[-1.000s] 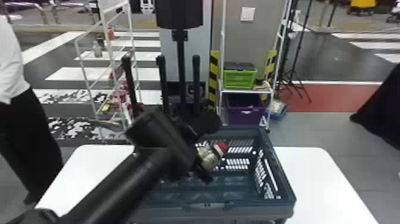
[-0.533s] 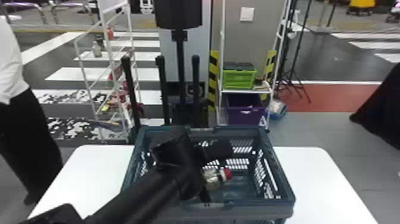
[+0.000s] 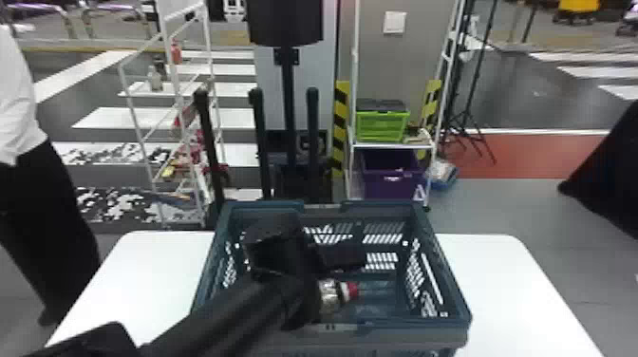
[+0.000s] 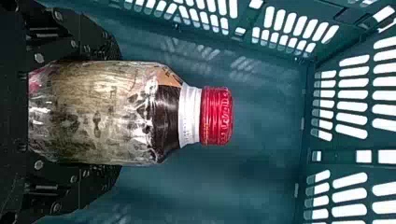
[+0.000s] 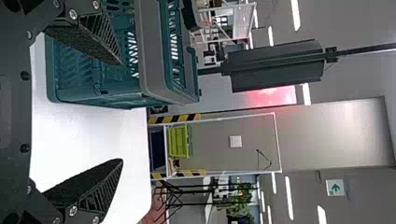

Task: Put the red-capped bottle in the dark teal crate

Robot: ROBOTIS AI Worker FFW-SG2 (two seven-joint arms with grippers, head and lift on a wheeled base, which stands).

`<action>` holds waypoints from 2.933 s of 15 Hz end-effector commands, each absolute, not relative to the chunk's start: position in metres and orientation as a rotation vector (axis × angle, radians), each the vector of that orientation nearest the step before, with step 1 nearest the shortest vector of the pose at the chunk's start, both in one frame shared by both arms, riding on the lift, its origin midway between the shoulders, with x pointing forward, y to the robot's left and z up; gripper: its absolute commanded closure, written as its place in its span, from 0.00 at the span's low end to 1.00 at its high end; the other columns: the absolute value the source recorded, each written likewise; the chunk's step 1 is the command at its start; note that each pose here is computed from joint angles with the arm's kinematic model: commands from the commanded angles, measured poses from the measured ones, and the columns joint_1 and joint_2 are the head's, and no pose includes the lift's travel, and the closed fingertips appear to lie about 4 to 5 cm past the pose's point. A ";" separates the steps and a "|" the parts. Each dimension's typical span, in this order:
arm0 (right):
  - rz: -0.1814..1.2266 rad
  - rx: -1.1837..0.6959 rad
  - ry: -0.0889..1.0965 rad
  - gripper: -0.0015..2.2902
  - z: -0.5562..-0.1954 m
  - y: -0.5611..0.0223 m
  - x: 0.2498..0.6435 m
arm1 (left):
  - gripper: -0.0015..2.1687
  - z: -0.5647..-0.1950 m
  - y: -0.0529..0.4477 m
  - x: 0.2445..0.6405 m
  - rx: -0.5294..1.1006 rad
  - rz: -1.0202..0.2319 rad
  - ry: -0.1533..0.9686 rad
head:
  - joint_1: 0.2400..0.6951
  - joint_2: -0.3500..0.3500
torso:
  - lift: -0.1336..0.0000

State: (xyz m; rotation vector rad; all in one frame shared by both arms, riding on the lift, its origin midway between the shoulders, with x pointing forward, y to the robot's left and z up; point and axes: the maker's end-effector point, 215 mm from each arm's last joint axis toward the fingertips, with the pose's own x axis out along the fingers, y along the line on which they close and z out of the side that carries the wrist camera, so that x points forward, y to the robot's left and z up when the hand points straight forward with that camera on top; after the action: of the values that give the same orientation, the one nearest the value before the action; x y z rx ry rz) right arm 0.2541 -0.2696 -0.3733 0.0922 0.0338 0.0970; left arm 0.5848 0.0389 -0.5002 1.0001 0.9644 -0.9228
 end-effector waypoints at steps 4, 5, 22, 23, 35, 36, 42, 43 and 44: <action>0.091 0.091 0.020 0.07 -0.370 -0.274 0.250 | 0.01 -0.491 0.034 0.598 1.009 -0.871 0.899 | 0.57 0.50 | 1.00; 0.090 0.090 0.019 0.07 -0.370 -0.275 0.250 | 0.02 -0.483 0.032 0.601 0.993 -0.865 0.881 | 0.57 0.50 | 1.00; 0.102 0.077 0.011 0.07 -0.364 -0.296 0.250 | 0.02 -0.222 0.210 0.513 0.249 -0.155 0.302 | 0.57 0.50 | 1.00; 0.114 0.076 0.009 0.07 -0.363 -0.295 0.251 | 0.01 -0.246 0.238 0.481 0.234 -0.048 0.345 | 0.57 0.50 | 1.00; 0.180 0.071 0.055 0.07 -0.373 -0.279 0.264 | 0.02 -0.374 0.202 0.307 0.066 0.164 0.101 | 0.57 0.50 | 1.00; 0.197 0.075 0.051 0.07 -0.371 -0.274 0.260 | 0.02 -0.374 0.201 0.296 0.054 0.166 0.085 | 0.57 0.50 | 1.00; 0.228 0.075 0.050 0.07 -0.368 -0.259 0.262 | 0.02 -0.379 0.202 0.277 0.035 0.172 0.062 | 0.57 0.50 | 1.00; 0.229 0.074 0.050 0.07 -0.368 -0.259 0.262 | 0.02 -0.380 0.202 0.277 0.036 0.170 0.063 | 0.57 0.50 | 1.00; 0.226 0.075 0.050 0.07 -0.368 -0.260 0.262 | 0.02 -0.379 0.202 0.278 0.037 0.165 0.060 | 0.57 0.50 | 1.00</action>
State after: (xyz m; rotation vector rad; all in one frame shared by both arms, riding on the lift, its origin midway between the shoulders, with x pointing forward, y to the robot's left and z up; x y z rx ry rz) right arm 0.2616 -0.2589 -0.3681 0.0751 0.0498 0.2279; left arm 0.2774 0.2012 -0.3792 0.0357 0.0621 0.1659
